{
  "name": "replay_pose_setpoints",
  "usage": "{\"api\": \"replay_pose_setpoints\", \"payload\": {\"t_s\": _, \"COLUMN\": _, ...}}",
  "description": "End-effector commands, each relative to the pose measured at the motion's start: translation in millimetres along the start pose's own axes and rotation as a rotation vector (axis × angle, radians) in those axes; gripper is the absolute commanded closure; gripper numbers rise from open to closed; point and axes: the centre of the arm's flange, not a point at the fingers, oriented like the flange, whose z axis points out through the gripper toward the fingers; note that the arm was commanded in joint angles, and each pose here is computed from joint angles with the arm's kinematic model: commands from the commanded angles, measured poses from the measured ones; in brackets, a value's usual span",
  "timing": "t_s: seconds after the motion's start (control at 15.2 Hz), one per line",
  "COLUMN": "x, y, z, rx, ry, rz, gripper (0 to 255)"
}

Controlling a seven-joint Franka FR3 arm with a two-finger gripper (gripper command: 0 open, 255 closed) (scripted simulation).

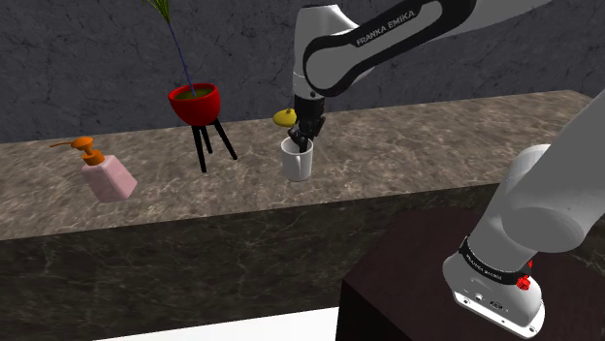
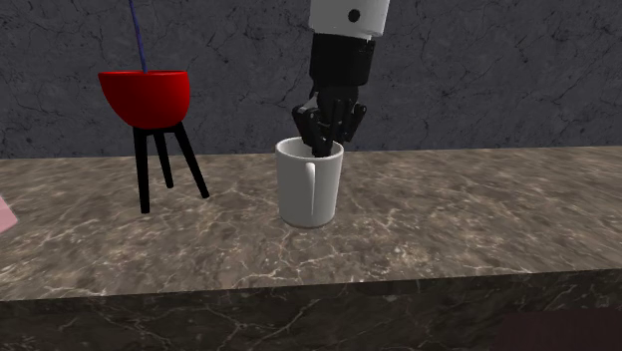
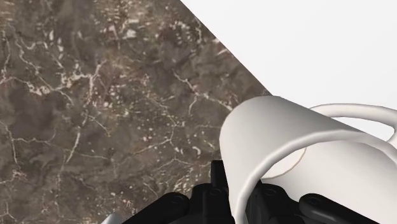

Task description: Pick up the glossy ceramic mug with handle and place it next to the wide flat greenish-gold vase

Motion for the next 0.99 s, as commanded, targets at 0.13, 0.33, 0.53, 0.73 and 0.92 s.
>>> {"api": "replay_pose_setpoints", "payload": {"t_s": 0.13, "x": 3, "y": -2, "z": -20, "rx": 0.000, "ry": 0.000, "rz": 0.000, "gripper": 255}}
{"api": "replay_pose_setpoints", "payload": {"t_s": 0.33, "x": 5, "y": -3, "z": -36, "rx": 0.000, "ry": 0.000, "rz": 0.000, "gripper": 255}}
{"api": "replay_pose_setpoints", "payload": {"t_s": 0.53, "x": 6, "y": -4, "z": -52, "rx": 0.000, "ry": 0.000, "rz": 0.000, "gripper": 255}}
{"api": "replay_pose_setpoints", "payload": {"t_s": 0.73, "x": 8, "y": -5, "z": -68, "rx": 0.000, "ry": 0.000, "rz": 0.000, "gripper": 255}}
{"api": "replay_pose_setpoints", "payload": {"t_s": 0.92, "x": 15, "y": 7, "z": -77, "rx": 0.000, "ry": 0.000, "rz": 0.000, "gripper": 255}}
